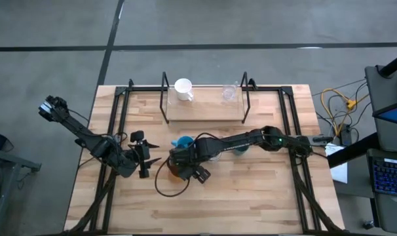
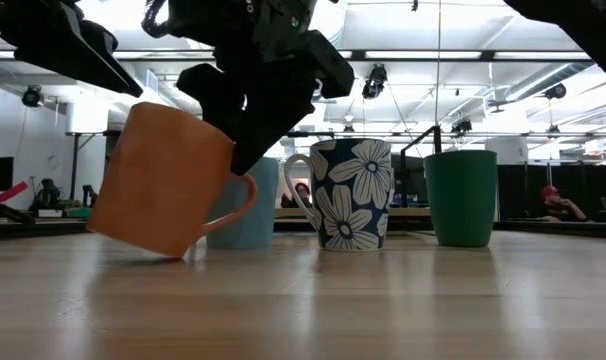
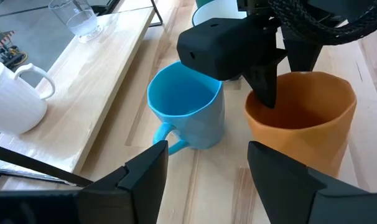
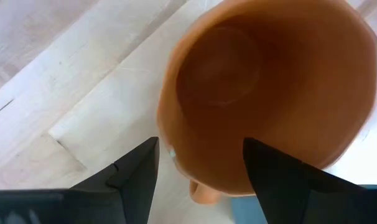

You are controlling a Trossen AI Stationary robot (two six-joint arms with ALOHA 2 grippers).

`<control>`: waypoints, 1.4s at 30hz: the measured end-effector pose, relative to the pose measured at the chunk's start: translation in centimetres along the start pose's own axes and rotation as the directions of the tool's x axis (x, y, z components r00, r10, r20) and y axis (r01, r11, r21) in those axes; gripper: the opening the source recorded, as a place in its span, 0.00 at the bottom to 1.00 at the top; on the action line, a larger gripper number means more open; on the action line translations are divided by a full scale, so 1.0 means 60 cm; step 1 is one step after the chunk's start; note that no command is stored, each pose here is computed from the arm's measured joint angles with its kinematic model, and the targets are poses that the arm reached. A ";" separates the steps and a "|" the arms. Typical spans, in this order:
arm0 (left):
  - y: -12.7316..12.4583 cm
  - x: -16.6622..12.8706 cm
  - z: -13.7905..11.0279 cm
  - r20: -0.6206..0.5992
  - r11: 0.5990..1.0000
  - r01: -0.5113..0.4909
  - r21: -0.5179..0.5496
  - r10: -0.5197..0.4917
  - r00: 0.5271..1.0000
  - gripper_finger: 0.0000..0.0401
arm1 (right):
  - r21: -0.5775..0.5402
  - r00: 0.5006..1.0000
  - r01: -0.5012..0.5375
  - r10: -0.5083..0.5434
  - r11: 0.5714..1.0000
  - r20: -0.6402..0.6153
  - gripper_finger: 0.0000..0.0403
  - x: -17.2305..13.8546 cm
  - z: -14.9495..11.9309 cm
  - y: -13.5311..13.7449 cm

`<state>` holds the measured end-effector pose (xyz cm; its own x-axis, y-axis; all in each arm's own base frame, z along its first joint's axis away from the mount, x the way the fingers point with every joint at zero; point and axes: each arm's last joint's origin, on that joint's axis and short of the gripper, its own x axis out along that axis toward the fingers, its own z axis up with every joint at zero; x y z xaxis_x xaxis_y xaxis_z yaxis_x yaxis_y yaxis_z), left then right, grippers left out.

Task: Stack small to large cups/mugs on shelf
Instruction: Put the orange mug on the shelf

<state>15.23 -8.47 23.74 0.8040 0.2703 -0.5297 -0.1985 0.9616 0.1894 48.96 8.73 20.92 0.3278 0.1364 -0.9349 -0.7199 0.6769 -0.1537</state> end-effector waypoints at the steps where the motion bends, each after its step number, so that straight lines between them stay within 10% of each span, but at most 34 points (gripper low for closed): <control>1: 0.000 0.000 0.000 0.000 1.000 0.000 0.000 0.000 1.000 0.52 | 0.001 1.000 0.000 0.000 1.000 0.000 0.56 0.000 0.000 0.000; 28: 0.000 0.000 0.000 0.000 1.000 0.000 0.003 0.000 1.000 0.52 | -0.069 0.999 -0.024 0.026 0.997 0.032 0.55 0.001 0.011 0.012; 42: 0.000 0.000 0.000 0.000 1.000 0.000 0.002 0.000 1.000 0.52 | -0.152 0.998 0.015 -0.006 0.988 0.064 0.04 -0.002 0.016 0.007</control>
<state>15.22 -8.46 23.74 0.8042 0.2702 -0.5293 -0.1972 0.9616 0.1911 49.21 9.72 21.29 0.3701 0.1785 -0.9117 -0.7996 0.5608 -0.2148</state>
